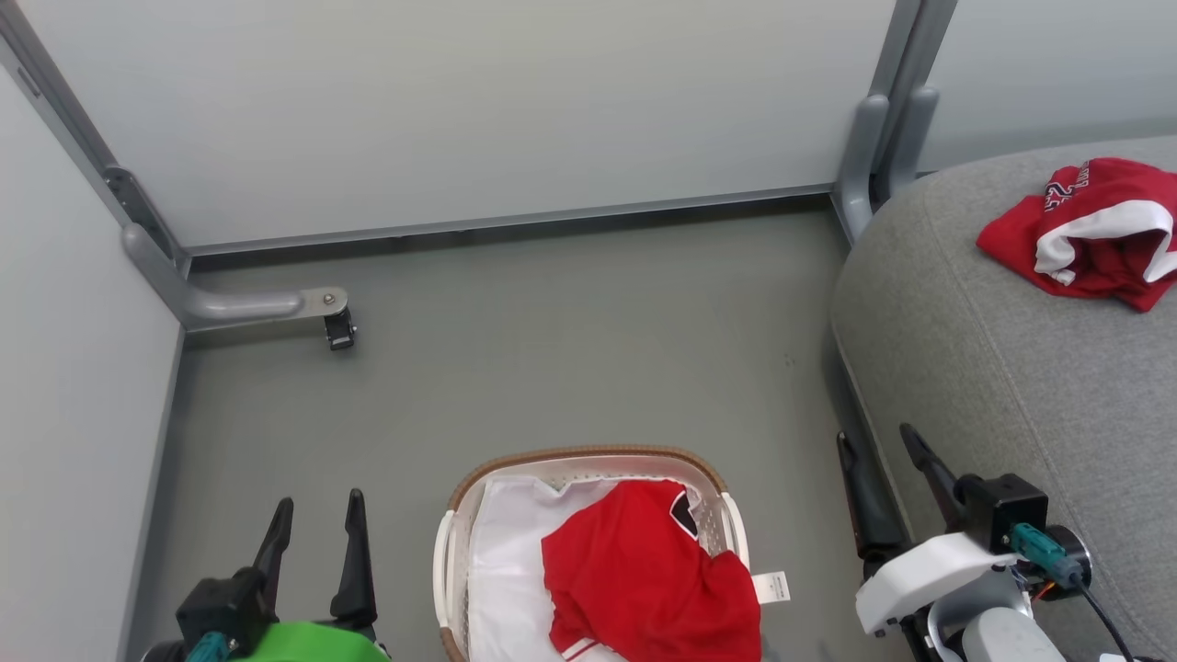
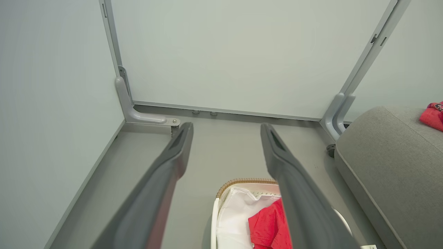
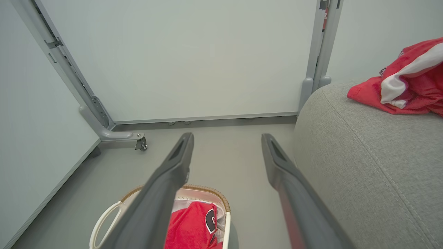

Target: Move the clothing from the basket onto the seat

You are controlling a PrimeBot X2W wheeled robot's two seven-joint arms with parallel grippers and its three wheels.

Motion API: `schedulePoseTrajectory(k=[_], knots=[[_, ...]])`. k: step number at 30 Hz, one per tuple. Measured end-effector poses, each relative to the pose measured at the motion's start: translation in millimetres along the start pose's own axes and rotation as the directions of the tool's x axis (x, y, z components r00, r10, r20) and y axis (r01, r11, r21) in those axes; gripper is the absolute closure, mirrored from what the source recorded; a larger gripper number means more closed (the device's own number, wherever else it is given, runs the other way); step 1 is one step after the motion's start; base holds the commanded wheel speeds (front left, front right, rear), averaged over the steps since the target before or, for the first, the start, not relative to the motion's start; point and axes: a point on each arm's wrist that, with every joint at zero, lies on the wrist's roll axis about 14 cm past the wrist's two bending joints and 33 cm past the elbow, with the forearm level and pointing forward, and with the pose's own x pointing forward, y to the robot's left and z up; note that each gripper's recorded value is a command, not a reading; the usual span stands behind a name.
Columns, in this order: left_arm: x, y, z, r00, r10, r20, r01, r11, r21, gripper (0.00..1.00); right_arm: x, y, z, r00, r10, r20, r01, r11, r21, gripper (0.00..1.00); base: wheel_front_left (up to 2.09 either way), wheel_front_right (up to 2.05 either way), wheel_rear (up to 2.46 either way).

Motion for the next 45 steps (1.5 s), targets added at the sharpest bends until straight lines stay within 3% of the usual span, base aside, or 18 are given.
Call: schedulePoseTrajectory(k=[13,20,25,33,45], knots=[[72.1,-39.6,13.7,0.985,-0.171,0.011,0.169,0.982,0.087,0.00,35.0,-35.6,18.3,0.995,-0.080,0.063,0.083,0.996,-0.038,0.00,0.00,0.00,0.00],[111.9,-78.0,-24.3,0.943,-0.307,-0.127,0.321,0.941,0.111,0.00,61.4,-50.1,22.7,0.990,-0.103,0.096,0.107,0.993,-0.043,0.00,0.00,0.00,0.00],[129.5,-98.6,-73.0,0.887,-0.375,-0.271,0.415,0.903,0.110,0.00,83.2,-58.1,24.6,0.987,-0.105,0.124,0.112,0.992,-0.056,0.00,0.00,0.00,0.00],[138.6,-115.5,-155.6,0.774,-0.420,-0.474,0.479,0.878,0.004,0.00,110.8,-68.2,15.1,0.985,-0.100,0.141,0.111,0.991,-0.074,0.00,0.00,0.00,0.00],[119.9,-104.9,-277.1,0.540,-0.399,-0.741,0.517,0.852,-0.082,0.00,133.8,-85.0,-23.9,0.991,-0.101,0.087,0.108,0.991,-0.081,0.00,0.00,0.00,0.00]])
